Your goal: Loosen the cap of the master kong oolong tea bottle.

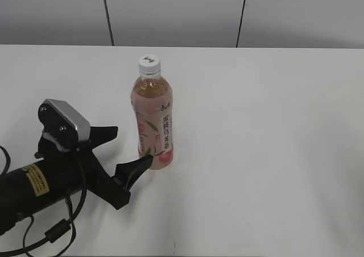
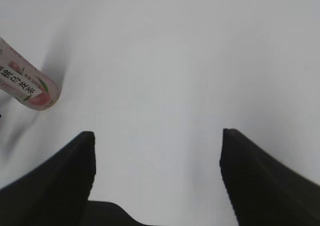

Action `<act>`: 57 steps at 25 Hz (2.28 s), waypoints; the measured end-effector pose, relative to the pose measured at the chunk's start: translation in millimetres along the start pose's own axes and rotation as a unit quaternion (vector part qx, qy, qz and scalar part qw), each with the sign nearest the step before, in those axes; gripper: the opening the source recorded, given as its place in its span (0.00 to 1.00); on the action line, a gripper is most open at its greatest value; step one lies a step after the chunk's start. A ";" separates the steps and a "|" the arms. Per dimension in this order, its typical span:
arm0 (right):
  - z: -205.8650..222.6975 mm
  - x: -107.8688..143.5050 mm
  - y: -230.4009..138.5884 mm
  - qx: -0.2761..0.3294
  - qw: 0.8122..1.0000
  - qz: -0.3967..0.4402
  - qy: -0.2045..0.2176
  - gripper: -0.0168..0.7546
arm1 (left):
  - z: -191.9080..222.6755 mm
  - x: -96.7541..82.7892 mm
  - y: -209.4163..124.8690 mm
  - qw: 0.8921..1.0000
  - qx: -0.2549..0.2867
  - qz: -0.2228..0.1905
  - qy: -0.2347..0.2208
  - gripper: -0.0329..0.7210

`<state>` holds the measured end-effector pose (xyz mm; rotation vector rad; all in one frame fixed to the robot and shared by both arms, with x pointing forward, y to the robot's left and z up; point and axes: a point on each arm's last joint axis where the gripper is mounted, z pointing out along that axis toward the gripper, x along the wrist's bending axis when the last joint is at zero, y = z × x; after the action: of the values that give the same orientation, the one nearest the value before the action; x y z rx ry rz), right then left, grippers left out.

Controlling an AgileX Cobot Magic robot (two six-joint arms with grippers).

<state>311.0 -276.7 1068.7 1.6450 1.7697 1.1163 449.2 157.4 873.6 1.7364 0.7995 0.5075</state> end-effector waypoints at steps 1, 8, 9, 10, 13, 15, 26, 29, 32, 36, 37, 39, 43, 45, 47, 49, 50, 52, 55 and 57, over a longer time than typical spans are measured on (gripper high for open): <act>1.2 -0.3 0.3 0.003 1.000 0.001 0.000 0.78 | 0.2 0.3 0.2 1.000 -0.001 0.000 0.001 0.82; 1.4 0.1 3.2 0.004 1.000 -0.006 0.001 0.78 | 18.5 5.2 18.5 0.999 -0.043 0.009 0.003 0.82; 1.4 0.1 3.2 0.004 1.000 -0.006 0.001 0.78 | 21.3 6.0 21.6 0.999 -0.050 0.011 0.003 0.82; 1.4 0.1 3.2 0.004 1.000 -0.006 0.001 0.78 | 24.0 6.1 24.7 0.998 -0.056 0.014 0.000 0.82; 1.6 0.0 3.2 0.004 1.000 -0.006 0.001 0.78 | 30.9 5.4 32.3 0.997 -0.072 0.024 -0.014 0.82; 1.6 0.1 3.2 0.004 1.000 -0.006 0.002 0.78 | 35.9 5.9 36.1 0.996 -0.081 0.025 -0.017 0.82; 1.8 4.7 4.4 0.000 1.000 -0.014 0.027 0.78 | 54.1 10.0 32.6 0.996 -0.081 0.010 -0.020 0.74; 5.5 7.7 11.3 0.005 0.999 -0.018 0.047 0.78 | 54.3 8.6 32.6 0.996 -0.081 0.013 -0.028 0.59; 13.8 12.2 28.1 0.019 0.996 -0.029 0.080 0.78 | 54.7 5.9 32.5 0.996 -0.080 0.020 -0.043 0.58; 32.3 19.3 56.3 0.061 0.987 -0.034 0.142 0.78 | 54.2 0.1 31.6 0.994 -0.076 0.035 -0.074 0.58; 39.5 20.7 62.1 0.082 0.983 -0.032 0.160 0.78 | 54.1 -0.7 31.5 0.993 -0.076 0.037 -0.078 0.58; 54.7 22.7 75.5 0.123 0.972 -0.038 0.196 0.78 | 53.9 -1.8 31.4 0.993 -0.076 0.040 -0.085 0.58; 64.1 28.7 106.0 0.153 0.956 -0.046 0.248 0.75 | 54.1 -2.0 31.6 0.993 -0.076 0.040 -0.086 0.58; 69.7 29.4 119.6 0.163 0.950 -0.052 0.260 0.71 | 54.1 -2.4 31.6 0.992 -0.076 0.041 -0.088 0.58; 74.8 28.9 131.5 0.161 0.950 -0.056 0.262 0.67 | 54.4 -3.0 31.7 0.992 -0.075 0.043 -0.092 0.58; 78.8 31.5 139.9 0.159 0.948 -0.063 0.267 0.65 | 56.8 -3.3 33.1 0.991 -0.072 0.050 -0.097 0.58; 81.2 34.5 142.0 0.162 0.946 -0.069 0.271 0.64 | 57.9 -3.8 33.8 0.991 -0.068 0.055 -0.101 0.58; 85.7 47.6 141.0 0.179 0.937 -0.092 0.286 0.64 | 59.1 -4.5 37.1 0.990 -0.063 0.066 -0.107 0.58; 94.6 70.7 134.3 0.221 0.925 -0.126 0.282 0.63 | 59.7 -4.4 42.0 0.990 -0.050 0.081 -0.108 0.58; 103.1 86.4 133.9 0.241 0.923 -0.140 0.266 0.63 | 60.3 -4.0 45.6 0.990 -0.036 0.092 -0.105 0.58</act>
<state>456.7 -175.2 1136.0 1.3305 2.7133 1.1170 499.7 107.0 898.8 1.7707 0.4696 0.4601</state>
